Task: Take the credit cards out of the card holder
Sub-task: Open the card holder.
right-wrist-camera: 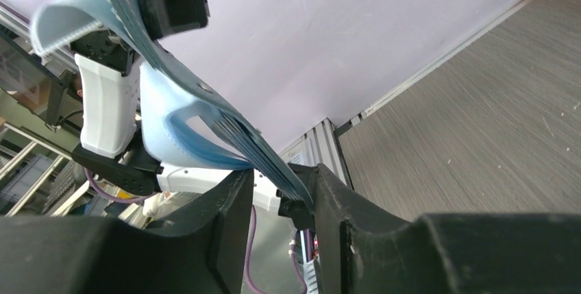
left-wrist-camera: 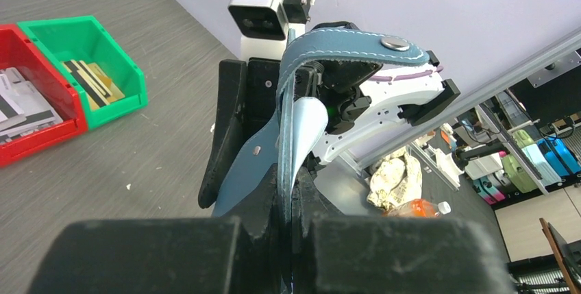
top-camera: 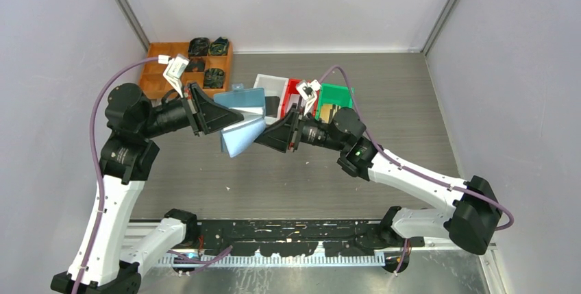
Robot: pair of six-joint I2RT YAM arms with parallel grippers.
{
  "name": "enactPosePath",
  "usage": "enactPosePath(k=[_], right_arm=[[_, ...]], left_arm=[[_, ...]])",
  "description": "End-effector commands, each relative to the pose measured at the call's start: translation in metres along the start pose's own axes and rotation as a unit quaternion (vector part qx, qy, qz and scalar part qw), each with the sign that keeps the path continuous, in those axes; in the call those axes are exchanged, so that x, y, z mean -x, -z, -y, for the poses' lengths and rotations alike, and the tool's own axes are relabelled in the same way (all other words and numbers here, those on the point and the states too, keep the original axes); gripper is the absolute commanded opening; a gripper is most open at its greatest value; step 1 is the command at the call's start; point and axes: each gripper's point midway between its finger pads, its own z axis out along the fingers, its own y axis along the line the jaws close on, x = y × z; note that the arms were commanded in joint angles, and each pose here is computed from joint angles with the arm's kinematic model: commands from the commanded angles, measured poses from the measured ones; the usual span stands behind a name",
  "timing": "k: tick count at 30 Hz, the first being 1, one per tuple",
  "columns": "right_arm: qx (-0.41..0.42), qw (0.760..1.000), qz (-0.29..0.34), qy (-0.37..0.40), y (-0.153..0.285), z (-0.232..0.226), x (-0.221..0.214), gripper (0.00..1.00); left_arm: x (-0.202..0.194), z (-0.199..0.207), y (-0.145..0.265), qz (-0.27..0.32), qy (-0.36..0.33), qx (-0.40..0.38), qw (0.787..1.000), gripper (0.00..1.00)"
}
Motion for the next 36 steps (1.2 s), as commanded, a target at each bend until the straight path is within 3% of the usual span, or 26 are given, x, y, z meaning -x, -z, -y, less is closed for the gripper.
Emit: enactPosePath(k=[1, 15, 17, 19, 21, 24, 26, 28, 33, 36], right_arm=[[0.066, 0.994, 0.066, 0.051, -0.009, -0.051, 0.049, 0.46], [0.089, 0.990, 0.107, 0.032, -0.013, -0.071, 0.073, 0.51], [0.089, 0.989, 0.116, 0.025, -0.014, -0.070, 0.076, 0.49], [0.095, 0.988, 0.124, 0.014, -0.014, -0.072, 0.079, 0.40], [0.104, 0.986, 0.130, 0.002, -0.014, -0.075, 0.081, 0.28], [0.103, 0.986, 0.134, -0.014, -0.013, -0.075, 0.082, 0.07], [0.099, 0.986, 0.135, -0.018, -0.010, -0.073, 0.080, 0.01], [0.094, 0.986, 0.138, -0.018, -0.006, -0.073, 0.080, 0.01], [0.088, 0.986, 0.142, -0.020, 0.002, -0.074, 0.080, 0.01], [0.086, 0.986, 0.141, -0.023, 0.004, -0.077, 0.081, 0.01]], left_arm=[[0.010, 0.020, 0.004, 0.010, -0.029, -0.026, 0.999, 0.00], [-0.001, 0.013, 0.003, -0.004, -0.025, -0.027, 0.999, 0.00], [-0.002, 0.013, 0.004, -0.004, -0.028, -0.026, 0.999, 0.00], [-0.004, 0.013, 0.005, -0.005, -0.032, -0.024, 0.999, 0.00], [-0.005, 0.010, 0.007, -0.004, -0.039, -0.014, 0.999, 0.08], [-0.008, 0.003, 0.011, -0.006, -0.063, 0.013, 0.998, 0.28], [-0.009, 0.000, 0.015, -0.005, -0.080, 0.031, 0.996, 0.54], [-0.008, -0.001, 0.020, -0.002, -0.101, 0.050, 0.994, 0.73], [-0.014, 0.007, 0.034, -0.010, -0.167, 0.058, 0.984, 0.78], [-0.025, 0.024, 0.041, -0.028, -0.208, 0.022, 0.977, 0.79]])
